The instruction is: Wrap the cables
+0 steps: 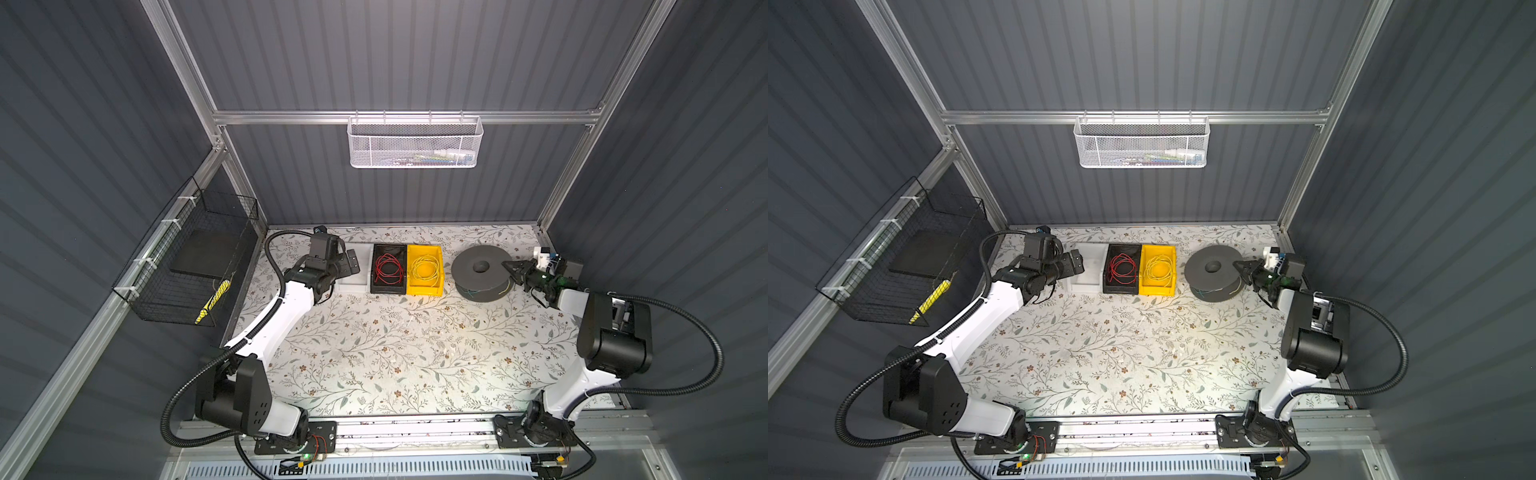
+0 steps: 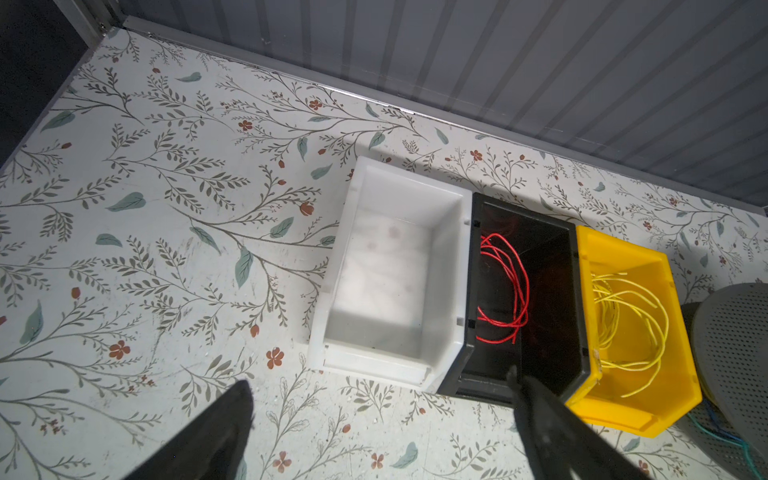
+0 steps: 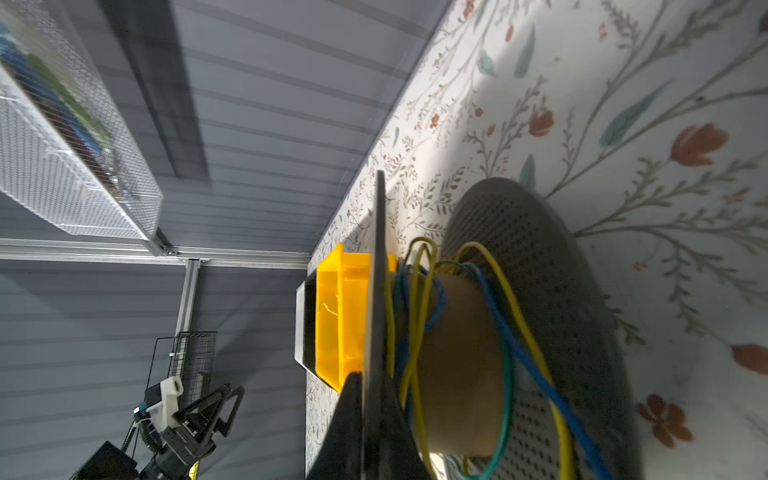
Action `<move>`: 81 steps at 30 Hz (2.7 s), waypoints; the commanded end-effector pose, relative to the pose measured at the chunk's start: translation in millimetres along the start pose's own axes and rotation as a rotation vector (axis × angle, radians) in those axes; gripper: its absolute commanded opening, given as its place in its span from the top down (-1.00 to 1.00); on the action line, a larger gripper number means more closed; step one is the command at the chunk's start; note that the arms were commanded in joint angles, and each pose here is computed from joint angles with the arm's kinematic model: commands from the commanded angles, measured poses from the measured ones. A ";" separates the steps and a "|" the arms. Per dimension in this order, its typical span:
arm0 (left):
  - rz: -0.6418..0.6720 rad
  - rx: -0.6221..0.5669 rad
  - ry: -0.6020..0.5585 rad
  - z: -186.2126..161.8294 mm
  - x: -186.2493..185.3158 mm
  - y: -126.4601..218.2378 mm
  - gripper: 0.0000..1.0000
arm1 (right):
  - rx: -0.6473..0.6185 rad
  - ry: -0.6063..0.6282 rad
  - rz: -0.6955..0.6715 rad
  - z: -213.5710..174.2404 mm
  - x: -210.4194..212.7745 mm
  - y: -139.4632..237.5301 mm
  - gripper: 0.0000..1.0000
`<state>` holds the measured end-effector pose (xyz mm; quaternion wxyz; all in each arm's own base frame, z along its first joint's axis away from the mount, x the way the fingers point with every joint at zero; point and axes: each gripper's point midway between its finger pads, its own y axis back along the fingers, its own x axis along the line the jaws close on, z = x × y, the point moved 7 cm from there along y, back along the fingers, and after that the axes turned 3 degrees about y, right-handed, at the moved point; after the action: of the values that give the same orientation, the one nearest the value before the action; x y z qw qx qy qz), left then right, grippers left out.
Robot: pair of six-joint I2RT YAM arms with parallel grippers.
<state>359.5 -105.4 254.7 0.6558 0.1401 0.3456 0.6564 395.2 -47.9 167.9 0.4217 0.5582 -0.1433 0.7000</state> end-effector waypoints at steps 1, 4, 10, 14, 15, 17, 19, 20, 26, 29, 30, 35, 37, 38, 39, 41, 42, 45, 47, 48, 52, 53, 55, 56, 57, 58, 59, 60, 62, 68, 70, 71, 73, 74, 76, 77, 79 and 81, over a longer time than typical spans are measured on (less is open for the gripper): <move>-0.032 -0.028 0.036 7.6 -2.8 11.6 -0.99 | -0.048 0.053 0.068 13.8 40.7 19.9 1.00; -0.044 -0.040 0.049 7.1 -2.7 13.6 -0.99 | -0.050 0.064 0.089 12.4 65.9 32.9 1.00; -0.056 -0.037 0.047 8.2 -4.1 17.1 -0.97 | -0.004 0.053 0.141 -9.2 106.8 57.5 1.00; -0.058 -0.026 0.034 8.1 -4.1 21.2 -0.97 | 0.083 0.070 0.151 -46.1 133.1 73.4 1.00; -0.056 -0.016 0.026 7.8 -4.2 22.5 -0.97 | 0.109 0.071 0.144 -59.3 137.7 74.8 1.00; -0.049 0.012 0.009 5.6 -4.0 21.5 -0.96 | 0.180 0.076 0.144 -87.1 144.8 69.9 1.00; -0.048 0.049 -0.002 2.5 -4.5 20.8 -0.96 | 0.237 0.086 0.146 -117.3 152.3 64.5 1.00; -0.054 0.070 -0.009 1.1 -5.4 20.8 -0.96 | 0.276 0.083 0.152 -133.5 153.5 57.7 1.00; -0.086 0.194 -0.040 -7.3 -10.7 21.4 -0.93 | 0.394 0.057 0.171 -199.0 145.3 18.8 1.00; -0.113 0.231 -0.050 -11.7 -13.3 19.9 -0.91 | 0.476 0.038 0.174 -226.6 130.2 -7.2 1.00; -0.113 0.250 -0.054 -13.6 -13.5 18.4 -0.89 | 0.493 0.019 0.190 -234.0 124.6 -15.0 1.00; -0.107 0.279 -0.051 -14.4 -14.0 18.6 -0.87 | 0.558 0.004 0.212 -255.2 110.3 -44.6 1.00; -0.108 0.278 -0.049 -14.3 -14.3 18.6 -0.87 | 0.575 0.002 0.207 -260.2 104.9 -50.5 1.00; -0.112 0.281 -0.047 -14.1 -15.3 18.2 -0.86 | 0.581 -0.005 0.197 -262.1 99.3 -53.1 1.00; -0.116 0.290 -0.043 -15.1 -16.0 16.5 -0.86 | 0.588 -0.011 0.188 -264.3 94.5 -54.9 1.00; -0.135 0.314 -0.031 -17.2 -19.6 12.0 -0.82 | 0.594 -0.023 0.170 -268.9 81.9 -57.3 1.00; -0.142 0.330 -0.024 -18.8 -21.8 8.6 -0.81 | 0.597 -0.029 0.159 -272.1 75.7 -57.8 1.00; -0.162 0.393 -0.022 -23.7 -32.2 -4.5 -0.67 | 0.600 -0.046 0.129 -279.8 55.1 -58.3 1.00; -0.143 0.437 -0.047 -19.7 -43.5 -10.4 -0.64 | 0.613 -0.052 0.126 -283.6 48.0 -59.6 0.98; -0.137 0.459 -0.063 -20.9 -47.1 -13.8 -0.66 | 0.618 -0.054 0.126 -284.6 46.3 -60.2 0.95; -0.169 0.492 -0.070 -18.6 -64.8 -26.1 -0.68 | 0.625 -0.018 0.101 -286.9 37.0 -64.5 0.77; -0.175 0.503 -0.060 -17.8 -68.9 -30.3 -0.68 | 0.625 -0.014 0.097 -287.1 35.5 -66.0 0.75; -0.179 0.506 -0.040 -15.7 -75.7 -38.8 -0.68 | 0.627 -0.010 0.095 -287.5 33.7 -67.7 0.73; -0.177 0.493 -0.032 -13.6 -79.4 -42.8 -0.68 | 0.627 -0.007 0.090 -287.6 32.4 -68.3 0.69; -0.170 0.487 -0.024 -13.1 -81.7 -46.9 -0.68 | 0.626 -0.003 0.086 -287.6 31.8 -68.9 0.63; -0.161 0.486 -0.021 -13.1 -84.7 -51.4 -0.68 | 0.627 0.001 0.080 -287.2 30.6 -69.1 0.57; -0.153 0.485 -0.020 -12.9 -88.3 -56.1 -0.68 | 0.626 0.010 0.076 -287.0 29.7 -69.4 0.55; -0.149 0.489 -0.021 -13.9 -91.7 -60.8 -0.68 | 0.624 0.015 0.071 -286.2 28.6 -69.3 0.52; -0.130 0.487 -0.025 -14.3 -99.1 -70.8 -0.66 | 0.618 0.022 0.073 -283.3 27.9 -69.1 0.40; -0.133 0.486 -0.007 -16.0 -118.9 -93.8 -0.53 | 0.624 0.052 0.074 -274.3 30.9 -61.1 -0.07; -0.154 0.487 0.014 -17.1 -122.6 -99.7 -0.49 | 0.621 0.089 0.056 -270.6 35.6 -56.2 -0.14; -0.167 0.485 0.024 -18.0 -124.6 -103.6 -0.49 | 0.622 0.117 0.042 -268.6 39.2 -53.3 -0.16; -0.174 0.478 0.047 -20.1 -126.7 -112.4 -0.49 | 0.624 0.166 0.009 -264.7 46.3 -48.1 -0.20; -0.176 0.474 0.060 -20.7 -128.1 -118.0 -0.48 | 0.617 0.194 -0.006 -261.7 50.9 -45.6 -0.22; -0.179 0.472 0.094 -22.0 -131.1 -128.2 -0.45 | 0.603 0.236 -0.035 -256.6 58.3 -39.4 -0.27; -0.178 0.467 0.114 -22.5 -132.3 -133.5 -0.42 | 0.592 0.260 -0.043 -253.5 63.6 -36.5 -0.28; -0.152 0.439 0.154 -23.8 -131.1 -142.4 -0.39 | 0.573 0.294 -0.059 -248.5 71.2 -30.9 -0.30; -0.131 0.410 0.197 -25.8 -129.0 -151.3 -0.32 | 0.563 0.315 -0.076 -245.3 76.5 -25.4 -0.31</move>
<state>460.4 -248.3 177.9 0.6312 0.2251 0.5319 0.5176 258.7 174.7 154.1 0.2636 0.5463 0.0969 0.7891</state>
